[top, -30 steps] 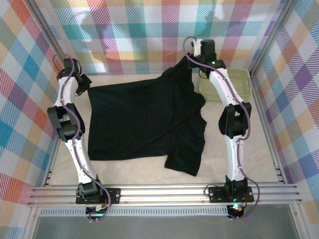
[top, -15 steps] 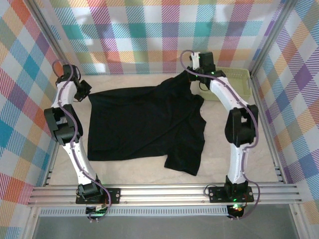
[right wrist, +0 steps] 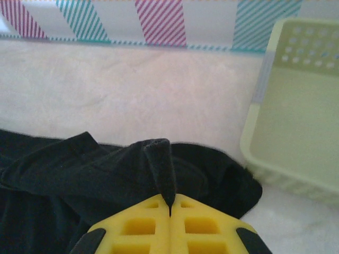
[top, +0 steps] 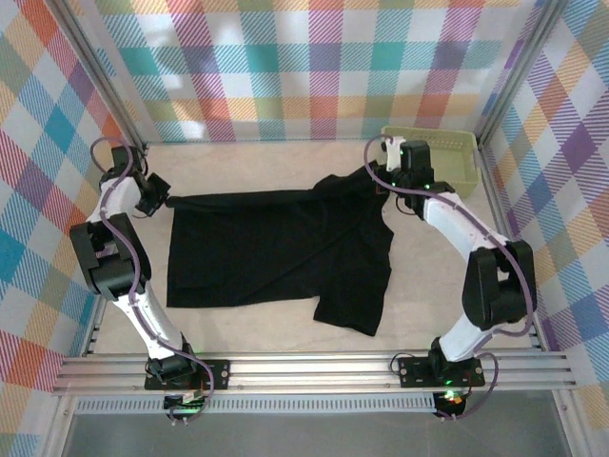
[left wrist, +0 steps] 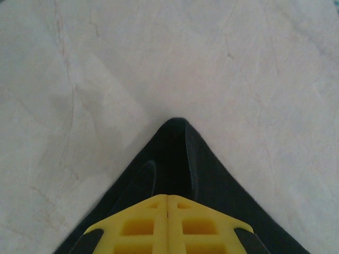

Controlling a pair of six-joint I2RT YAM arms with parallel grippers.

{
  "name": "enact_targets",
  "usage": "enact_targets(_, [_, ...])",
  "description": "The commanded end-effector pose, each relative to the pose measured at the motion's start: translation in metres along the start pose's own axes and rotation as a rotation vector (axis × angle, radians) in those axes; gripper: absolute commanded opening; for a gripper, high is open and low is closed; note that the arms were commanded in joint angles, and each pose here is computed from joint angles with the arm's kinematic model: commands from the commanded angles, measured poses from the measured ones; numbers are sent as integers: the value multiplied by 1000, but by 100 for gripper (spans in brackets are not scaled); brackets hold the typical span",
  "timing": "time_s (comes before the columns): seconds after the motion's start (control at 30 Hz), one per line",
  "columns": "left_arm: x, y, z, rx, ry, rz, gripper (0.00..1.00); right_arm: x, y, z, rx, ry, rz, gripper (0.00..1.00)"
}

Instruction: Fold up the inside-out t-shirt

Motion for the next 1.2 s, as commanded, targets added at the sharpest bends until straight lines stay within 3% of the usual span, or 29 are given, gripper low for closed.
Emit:
enact_targets(0.0, [-1, 10, 11, -9, 32, -54, 0, 2, 16, 5, -42, -73, -70, 0])
enact_targets(0.23, [15, -3, 36, -90, 71, -21, 0, 57, 14, 13, -103, -201, 38, 0])
enact_targets(0.5, [27, -8, 55, -151, 104, -1, 8, 103, 15, 26, -132, -279, 138, 0])
enact_targets(0.63, [29, -5, 57, -180, 115, 5, 21, 117, 21, 35, -162, -292, 168, 1])
enact_targets(0.8, [27, 16, 56, -194, 125, -28, 39, 121, 34, 39, -149, -282, 187, 15])
enact_targets(0.9, [26, 39, 51, -184, 116, -76, 45, 106, 52, 38, -127, -253, 159, 37])
enact_targets(1.0, [29, 63, 35, -134, 74, -120, 49, 81, 73, 34, -69, -212, 95, 50])
enact_targets(1.17, [55, 65, -22, 44, -84, -73, 52, 39, 60, 28, -20, -192, 82, 53])
Point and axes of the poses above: each hand's point on the last joint's axis, 136 mm out from that joint toward the fingers, its own y axis back along the fingers, its own z axis along the line the jaws close on, x = y × z, the point moved 9 cm from there along y, back along the fingers, and after that the axes turned 9 degrees about y, right-handed, at the moved point
